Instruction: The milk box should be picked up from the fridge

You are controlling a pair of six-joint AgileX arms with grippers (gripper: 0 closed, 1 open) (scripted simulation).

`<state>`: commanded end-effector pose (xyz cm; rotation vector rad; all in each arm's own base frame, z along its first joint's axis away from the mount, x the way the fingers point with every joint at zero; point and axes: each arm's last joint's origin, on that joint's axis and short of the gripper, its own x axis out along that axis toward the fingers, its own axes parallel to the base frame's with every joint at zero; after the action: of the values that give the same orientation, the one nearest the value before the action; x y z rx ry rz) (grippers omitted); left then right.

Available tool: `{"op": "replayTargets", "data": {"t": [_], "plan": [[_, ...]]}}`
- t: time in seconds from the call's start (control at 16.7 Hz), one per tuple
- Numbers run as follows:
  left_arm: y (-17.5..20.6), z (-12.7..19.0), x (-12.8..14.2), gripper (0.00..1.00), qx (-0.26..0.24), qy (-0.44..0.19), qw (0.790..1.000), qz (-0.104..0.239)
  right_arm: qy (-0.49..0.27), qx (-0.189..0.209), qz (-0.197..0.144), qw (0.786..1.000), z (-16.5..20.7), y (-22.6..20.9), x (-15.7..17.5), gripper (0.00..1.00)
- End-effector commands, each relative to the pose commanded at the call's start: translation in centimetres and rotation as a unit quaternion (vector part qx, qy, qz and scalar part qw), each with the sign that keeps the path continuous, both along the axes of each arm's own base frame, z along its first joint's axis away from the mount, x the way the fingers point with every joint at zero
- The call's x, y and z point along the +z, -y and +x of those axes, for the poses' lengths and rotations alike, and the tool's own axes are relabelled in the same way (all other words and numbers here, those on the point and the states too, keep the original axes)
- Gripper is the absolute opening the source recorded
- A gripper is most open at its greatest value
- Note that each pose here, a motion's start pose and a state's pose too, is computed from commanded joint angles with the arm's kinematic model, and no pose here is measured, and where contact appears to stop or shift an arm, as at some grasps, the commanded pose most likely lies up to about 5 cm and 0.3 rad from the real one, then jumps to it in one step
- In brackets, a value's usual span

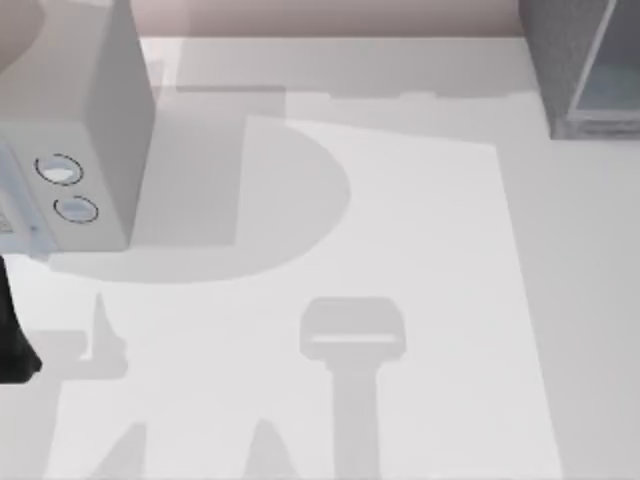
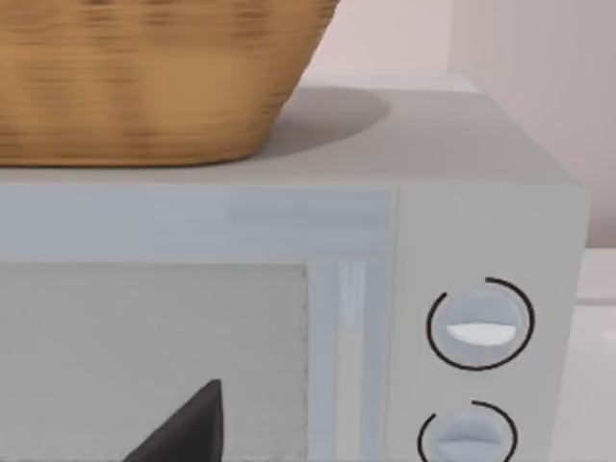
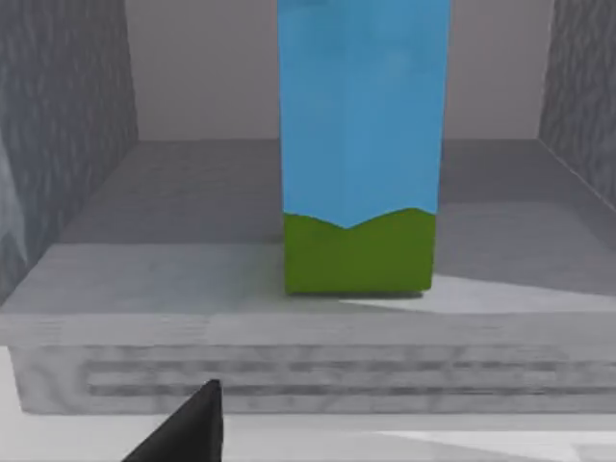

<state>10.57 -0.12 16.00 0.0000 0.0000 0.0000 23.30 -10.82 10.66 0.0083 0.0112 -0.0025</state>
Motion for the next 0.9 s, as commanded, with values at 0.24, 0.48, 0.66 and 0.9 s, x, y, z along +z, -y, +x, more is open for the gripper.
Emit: {"op": "replayTargets", "data": {"t": [0.24,0.48,0.66,0.9], "plan": [[0.0,0.0,0.0,1.00,0.000,0.000,1.000,0.000,0.003,-0.003,-0.001,1.000,6.4,0.9,0.0,1.00],[0.0,0.0,0.0,1.00,0.000,0.000,1.000,0.000,0.011,-0.003,-0.006,1.000,13.5,0.5,0.7,1.00],[0.0,0.0,0.0,1.00,0.000,0.000,1.000,0.000,0.008,-0.004,-0.007,1.000,16.9,-0.5,1.0,1.00],[0.0,0.0,0.0,1.00,0.000,0.000,1.000,0.000,0.005,-0.004,-0.007,1.000,17.9,-1.1,1.1,1.00]]}}
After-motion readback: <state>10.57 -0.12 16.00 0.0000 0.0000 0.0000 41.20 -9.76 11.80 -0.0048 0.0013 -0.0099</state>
